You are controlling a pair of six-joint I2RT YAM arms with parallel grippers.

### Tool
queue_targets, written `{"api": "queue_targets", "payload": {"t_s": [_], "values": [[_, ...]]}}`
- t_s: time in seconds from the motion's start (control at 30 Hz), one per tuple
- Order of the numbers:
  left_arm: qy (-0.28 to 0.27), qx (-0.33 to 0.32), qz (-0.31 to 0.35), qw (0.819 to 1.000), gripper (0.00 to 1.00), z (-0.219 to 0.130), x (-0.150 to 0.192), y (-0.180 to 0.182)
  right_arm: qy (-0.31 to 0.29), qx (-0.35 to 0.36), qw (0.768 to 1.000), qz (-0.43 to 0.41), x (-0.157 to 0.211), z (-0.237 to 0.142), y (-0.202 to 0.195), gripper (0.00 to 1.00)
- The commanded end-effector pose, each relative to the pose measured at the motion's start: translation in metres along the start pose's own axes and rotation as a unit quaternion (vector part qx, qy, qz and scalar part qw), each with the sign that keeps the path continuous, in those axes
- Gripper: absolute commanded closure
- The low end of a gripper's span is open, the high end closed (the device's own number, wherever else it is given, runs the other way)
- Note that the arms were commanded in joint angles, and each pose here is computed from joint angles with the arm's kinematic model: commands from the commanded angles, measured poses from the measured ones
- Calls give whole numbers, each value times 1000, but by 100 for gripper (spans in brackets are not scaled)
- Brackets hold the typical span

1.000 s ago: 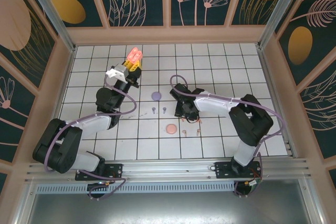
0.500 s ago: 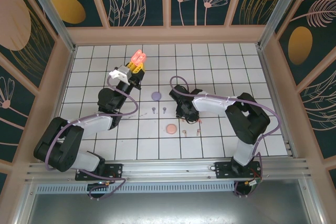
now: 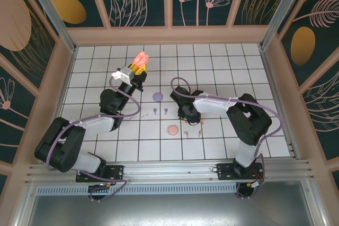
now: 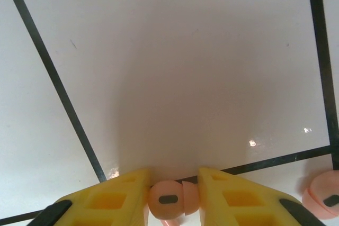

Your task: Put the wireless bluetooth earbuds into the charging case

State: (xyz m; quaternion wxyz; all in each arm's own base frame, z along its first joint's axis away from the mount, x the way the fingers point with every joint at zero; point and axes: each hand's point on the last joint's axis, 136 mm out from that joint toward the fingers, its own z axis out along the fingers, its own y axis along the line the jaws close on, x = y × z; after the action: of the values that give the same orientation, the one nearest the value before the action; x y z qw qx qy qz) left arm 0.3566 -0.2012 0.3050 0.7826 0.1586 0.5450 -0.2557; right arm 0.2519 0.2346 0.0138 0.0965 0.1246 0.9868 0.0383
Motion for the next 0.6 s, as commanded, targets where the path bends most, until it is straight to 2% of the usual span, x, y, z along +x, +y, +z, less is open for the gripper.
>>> {"api": "queue_targets", "payload": {"t_s": [0.0, 0.13, 0.3, 0.43, 0.57], "values": [[-21, 14, -6, 1000, 100, 0, -8, -7, 12, -5, 1000, -2, 9, 12, 9, 75], [-18, 15, -10, 1000, 100, 1, -6, -8, 1, -13, 1000, -1, 4, 6, 12, 78], [-19, 36, -10, 999, 100, 1, -8, -16, -54, -50, 997, 0, -19, -25, 23, 79], [-18, 65, -11, 998, 100, 2, -10, -26, -113, -108, 988, 5, -47, -70, 37, 79], [-15, 94, -5, 995, 100, 5, -12, -39, -184, -194, 964, 3, -83, -139, 55, 78]]}}
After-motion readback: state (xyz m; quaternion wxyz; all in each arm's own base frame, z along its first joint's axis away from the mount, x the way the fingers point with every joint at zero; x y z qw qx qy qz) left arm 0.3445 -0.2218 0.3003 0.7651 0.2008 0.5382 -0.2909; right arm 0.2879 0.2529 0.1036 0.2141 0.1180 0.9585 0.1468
